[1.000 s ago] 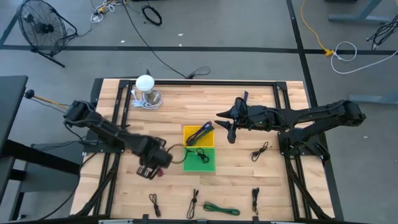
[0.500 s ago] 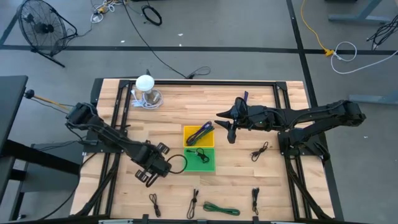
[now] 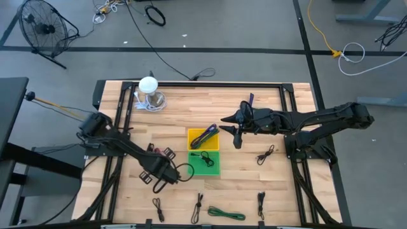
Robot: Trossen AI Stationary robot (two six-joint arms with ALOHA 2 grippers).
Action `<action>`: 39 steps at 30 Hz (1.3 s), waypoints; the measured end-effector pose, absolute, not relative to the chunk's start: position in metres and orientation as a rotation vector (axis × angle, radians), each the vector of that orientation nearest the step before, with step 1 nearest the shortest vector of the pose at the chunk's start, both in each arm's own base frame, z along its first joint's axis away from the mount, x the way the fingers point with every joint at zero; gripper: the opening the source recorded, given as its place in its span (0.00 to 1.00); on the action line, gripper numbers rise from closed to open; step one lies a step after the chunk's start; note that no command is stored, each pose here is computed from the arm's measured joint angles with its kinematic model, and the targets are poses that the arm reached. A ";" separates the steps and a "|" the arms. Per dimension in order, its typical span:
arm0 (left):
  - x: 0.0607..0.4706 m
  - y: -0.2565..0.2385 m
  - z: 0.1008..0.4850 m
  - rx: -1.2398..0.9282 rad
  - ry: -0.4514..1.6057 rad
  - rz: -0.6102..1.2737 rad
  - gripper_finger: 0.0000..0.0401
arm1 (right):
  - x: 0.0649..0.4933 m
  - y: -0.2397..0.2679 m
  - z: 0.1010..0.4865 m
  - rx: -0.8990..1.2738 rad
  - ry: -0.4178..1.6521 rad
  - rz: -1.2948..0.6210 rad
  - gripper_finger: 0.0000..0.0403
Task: Pick & Place USB Port
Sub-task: Put the pink and black USB cable into the yellow bin
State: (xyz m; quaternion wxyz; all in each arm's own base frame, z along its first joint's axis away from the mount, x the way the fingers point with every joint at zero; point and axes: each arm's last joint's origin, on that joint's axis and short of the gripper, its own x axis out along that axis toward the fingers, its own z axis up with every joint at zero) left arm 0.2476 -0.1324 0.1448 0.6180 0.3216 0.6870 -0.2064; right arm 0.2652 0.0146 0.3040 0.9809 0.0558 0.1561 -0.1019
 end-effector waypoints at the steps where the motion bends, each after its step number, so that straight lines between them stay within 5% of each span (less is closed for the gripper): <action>1: 0.248 -0.133 0.142 0.748 1.589 -0.481 0.28 | 0.265 0.015 0.304 0.114 0.314 -0.205 0.36; 8: 0.251 -0.133 0.130 0.782 1.628 -0.479 0.26 | 0.265 0.015 0.304 0.118 0.316 -0.192 0.36; 13: 0.252 -0.131 0.131 0.780 1.615 -0.470 0.07 | 0.265 0.015 0.304 0.118 0.317 -0.189 0.36; 25: 0.259 -0.118 0.161 0.848 1.441 -0.195 0.06 | 0.265 0.015 0.304 0.118 0.317 -0.189 0.36; 34: 0.255 -0.099 0.255 0.599 0.934 0.255 0.06 | 0.265 0.015 0.304 0.118 0.316 -0.189 0.36; 39: 0.243 -0.092 0.307 0.438 0.619 0.321 0.06 | 0.266 0.015 0.307 0.124 0.281 -0.184 0.36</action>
